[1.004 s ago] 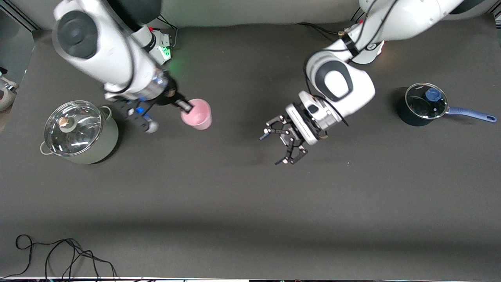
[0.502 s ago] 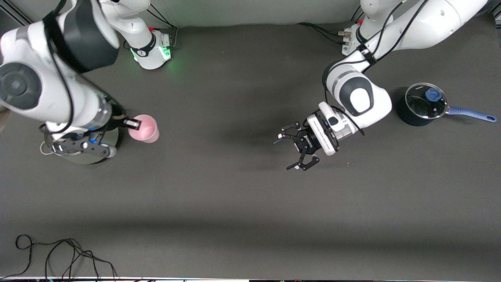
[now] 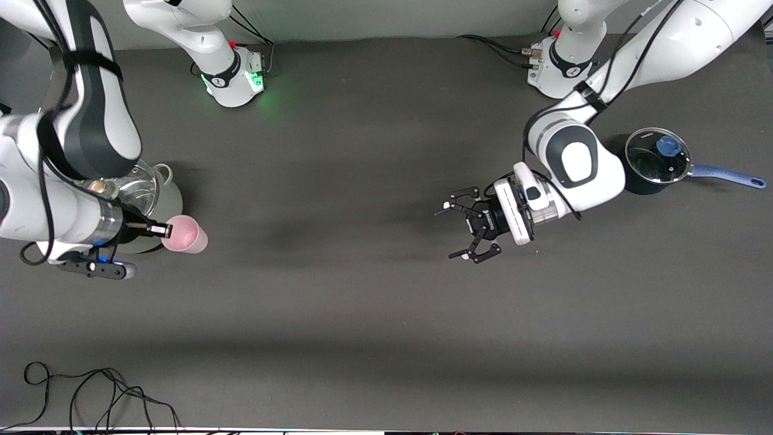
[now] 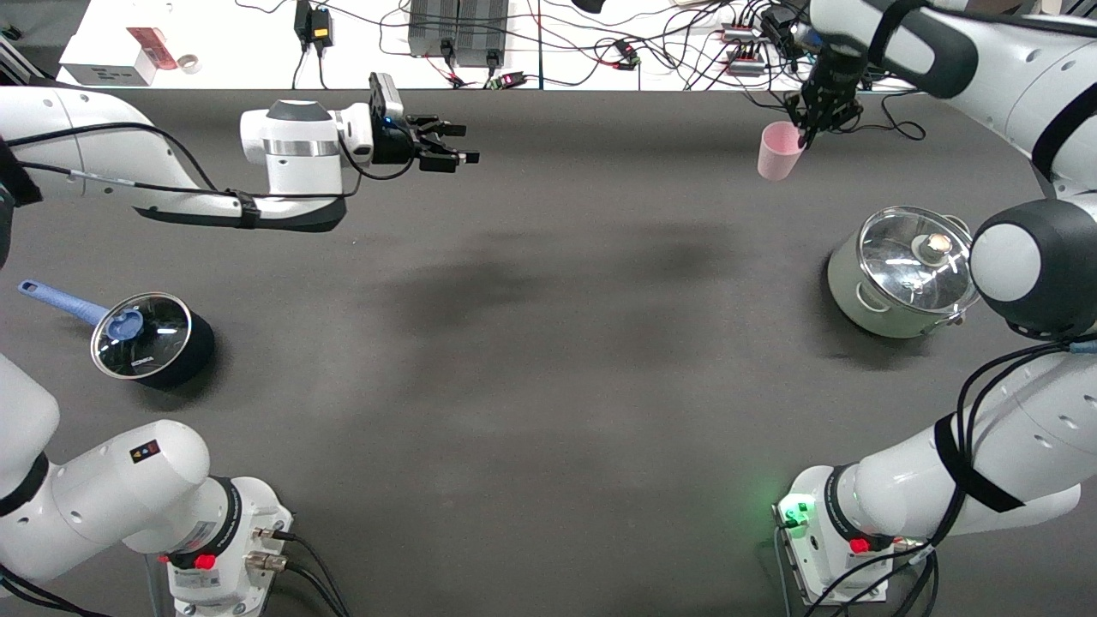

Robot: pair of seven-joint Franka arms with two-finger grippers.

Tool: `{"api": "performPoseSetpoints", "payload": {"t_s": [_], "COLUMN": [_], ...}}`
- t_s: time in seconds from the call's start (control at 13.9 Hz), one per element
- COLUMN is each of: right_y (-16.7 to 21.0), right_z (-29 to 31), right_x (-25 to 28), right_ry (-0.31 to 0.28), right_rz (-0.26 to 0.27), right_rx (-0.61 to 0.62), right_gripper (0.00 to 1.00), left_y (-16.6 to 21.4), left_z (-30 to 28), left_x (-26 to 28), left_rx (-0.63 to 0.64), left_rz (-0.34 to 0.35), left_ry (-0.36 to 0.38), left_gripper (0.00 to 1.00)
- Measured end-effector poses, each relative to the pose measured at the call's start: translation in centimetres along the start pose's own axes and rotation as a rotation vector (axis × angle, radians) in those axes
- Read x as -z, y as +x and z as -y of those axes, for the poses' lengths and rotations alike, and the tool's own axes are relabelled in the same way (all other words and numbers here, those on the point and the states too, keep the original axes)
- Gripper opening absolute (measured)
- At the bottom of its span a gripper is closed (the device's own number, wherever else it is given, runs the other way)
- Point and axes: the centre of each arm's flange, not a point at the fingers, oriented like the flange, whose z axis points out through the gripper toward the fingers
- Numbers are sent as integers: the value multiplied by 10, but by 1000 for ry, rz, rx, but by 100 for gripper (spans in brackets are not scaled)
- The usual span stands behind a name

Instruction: Transfer pink cup from left to right arm

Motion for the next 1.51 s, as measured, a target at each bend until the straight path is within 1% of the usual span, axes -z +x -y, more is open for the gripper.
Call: {"api": "performPoseSetpoints", "payload": {"t_s": [0.14,0.22,0.29,0.43,0.5,0.57,0.72,0.79,0.86,0.93,1.0,1.08,1.15,1.22,1.36,1.51], "right_y": [4,4,4,3,3,4,8,8,9,9,7,4,-2,-11,-36,-66], "right_z": [-6,-7,-9,-11,-12,-13,-12,-12,-12,-12,-12,-13,-14,-16,-21,-26], "right_x": [-40,-60,-80,-119,-137,-150,-168,-171,-170,-164,-152,-134,-109,-78,-8,60], "right_ry": [8,13,18,24,25,25,26,27,28,30,31,32,33,33,35,40], "right_rz": [-34,-56,-78,-108,-113,-116,-125,-128,-132,-140,-143,-145,-144,-141,-134,-147], "right_rx": [-2,-4,-6,-9,-10,-10,-10,-10,-9,-7,-6,-5,-4,-3,1,5], "right_gripper": [5,5,5,5,5,5,5,5,12,20,31,40,51,60,83,100], "left_y": [1,4,6,14,20,29,48,56,62,69,76,83,91,98,112,129], "left_z": [11,16,20,24,25,27,32,35,38,39,41,43,46,50,55,48], "left_x": [18,30,43,74,89,104,133,148,163,177,191,205,219,233,252,261], "left_rx": [65,97,135,255,323,391,565,634,682,727,766,794,815,828,822,817], "left_rz": [33,72,133,297,395,491,637,706,785,862,927,983,1029,1068,1120,1146], "left_ry": [-77,-123,-167,-241,-262,-262,-232,-207,-170,-119,-60,3,72,153,315,434], "left_gripper": [100,100,100,100,100,100,100,100,100,100,100,100,100,100,100,100]}}
